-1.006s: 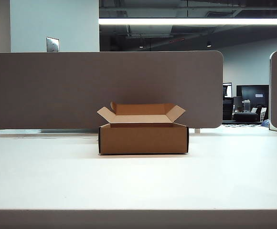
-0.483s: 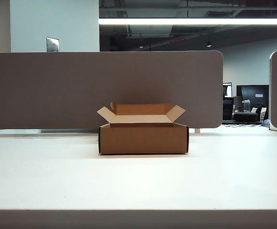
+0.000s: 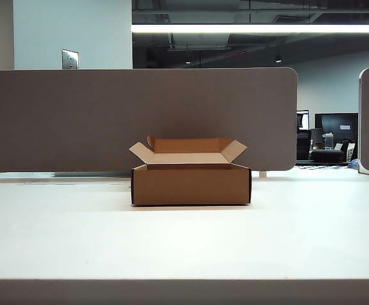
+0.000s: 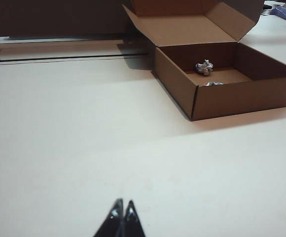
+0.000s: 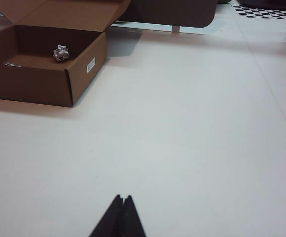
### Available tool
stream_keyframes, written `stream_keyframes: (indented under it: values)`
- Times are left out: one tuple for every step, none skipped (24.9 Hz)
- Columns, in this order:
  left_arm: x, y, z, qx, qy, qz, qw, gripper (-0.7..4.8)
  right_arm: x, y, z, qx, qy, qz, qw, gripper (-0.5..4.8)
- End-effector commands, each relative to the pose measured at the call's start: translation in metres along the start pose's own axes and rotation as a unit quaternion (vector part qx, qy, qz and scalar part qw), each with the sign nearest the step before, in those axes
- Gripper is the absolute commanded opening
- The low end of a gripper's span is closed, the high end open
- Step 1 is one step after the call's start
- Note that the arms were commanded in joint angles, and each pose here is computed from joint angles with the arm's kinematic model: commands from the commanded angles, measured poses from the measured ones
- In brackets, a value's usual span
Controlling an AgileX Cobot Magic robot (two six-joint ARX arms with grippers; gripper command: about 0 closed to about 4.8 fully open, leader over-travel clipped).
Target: Pick up all the paper balls on the table and put them in the paper box.
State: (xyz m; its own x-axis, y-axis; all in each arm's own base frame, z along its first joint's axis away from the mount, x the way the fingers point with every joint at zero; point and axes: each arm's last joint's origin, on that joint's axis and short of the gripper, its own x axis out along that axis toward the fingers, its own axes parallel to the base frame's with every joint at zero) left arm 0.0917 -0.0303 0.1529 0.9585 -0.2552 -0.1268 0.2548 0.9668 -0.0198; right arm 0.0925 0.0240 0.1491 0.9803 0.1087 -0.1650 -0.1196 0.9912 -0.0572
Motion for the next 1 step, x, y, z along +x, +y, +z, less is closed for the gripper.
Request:
stream_keyframes:
  values:
    - [0.0001,0.0003,0.0004,0.002,-0.002,0.004,1.0,-0.05,0.0004,0.0002,-0.0001,-0.001,-0.006,0.001,1.0,0.0]
